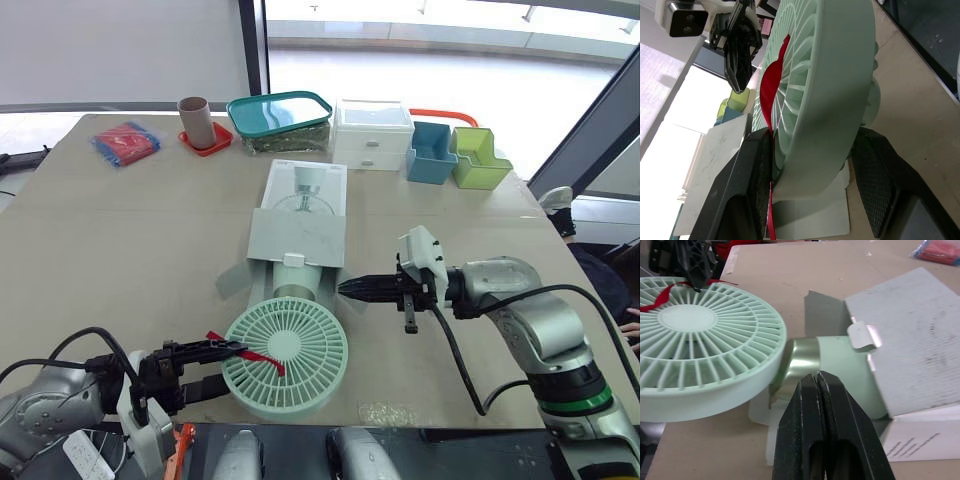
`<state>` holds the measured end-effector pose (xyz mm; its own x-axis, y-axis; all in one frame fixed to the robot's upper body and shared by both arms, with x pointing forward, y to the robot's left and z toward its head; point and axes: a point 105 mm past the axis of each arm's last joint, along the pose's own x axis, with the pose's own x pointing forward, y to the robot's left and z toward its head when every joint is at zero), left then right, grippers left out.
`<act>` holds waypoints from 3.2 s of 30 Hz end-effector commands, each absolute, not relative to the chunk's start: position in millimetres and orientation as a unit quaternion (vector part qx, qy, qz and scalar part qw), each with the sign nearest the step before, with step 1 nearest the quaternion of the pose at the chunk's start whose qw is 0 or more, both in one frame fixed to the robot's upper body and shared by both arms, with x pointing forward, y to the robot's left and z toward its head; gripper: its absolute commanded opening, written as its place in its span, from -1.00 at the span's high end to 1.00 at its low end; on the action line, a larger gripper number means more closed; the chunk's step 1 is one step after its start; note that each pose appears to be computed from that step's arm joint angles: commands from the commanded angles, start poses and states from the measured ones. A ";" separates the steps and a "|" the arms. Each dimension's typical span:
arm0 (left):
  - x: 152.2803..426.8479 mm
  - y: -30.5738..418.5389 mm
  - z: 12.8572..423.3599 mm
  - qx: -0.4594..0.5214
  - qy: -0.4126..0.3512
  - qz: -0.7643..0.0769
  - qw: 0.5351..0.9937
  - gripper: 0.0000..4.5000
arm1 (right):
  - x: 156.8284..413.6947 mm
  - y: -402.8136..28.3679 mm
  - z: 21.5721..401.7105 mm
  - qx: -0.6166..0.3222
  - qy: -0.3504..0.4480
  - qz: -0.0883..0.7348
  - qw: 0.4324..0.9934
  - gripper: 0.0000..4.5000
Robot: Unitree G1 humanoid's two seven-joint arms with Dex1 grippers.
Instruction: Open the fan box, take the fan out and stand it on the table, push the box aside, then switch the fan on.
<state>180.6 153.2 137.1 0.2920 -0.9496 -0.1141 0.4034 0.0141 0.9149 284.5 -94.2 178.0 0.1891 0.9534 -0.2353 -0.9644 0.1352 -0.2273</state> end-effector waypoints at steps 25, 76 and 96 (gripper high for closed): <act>165.5 142.2 188.3 0.315 -0.205 -0.494 0.784 0.11 | 261.0 -117.3 209.9 -0.172 -0.011 0.668 0.724 1.00; 146.0 157.2 211.6 0.125 0.001 -0.528 0.840 0.11 | 274.8 -106.6 207.0 -0.168 -0.024 0.677 0.716 1.00; 166.7 163.7 252.1 0.096 -0.067 -0.506 0.855 0.26 | 276.0 -106.3 204.0 -0.168 -0.020 0.672 0.721 1.00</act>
<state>168.5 161.6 236.7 0.4735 -0.8801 -0.0362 0.8672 0.4586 0.1940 278.3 -108.5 197.7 0.1001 0.9737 -0.2047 -0.9714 0.0511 -0.2321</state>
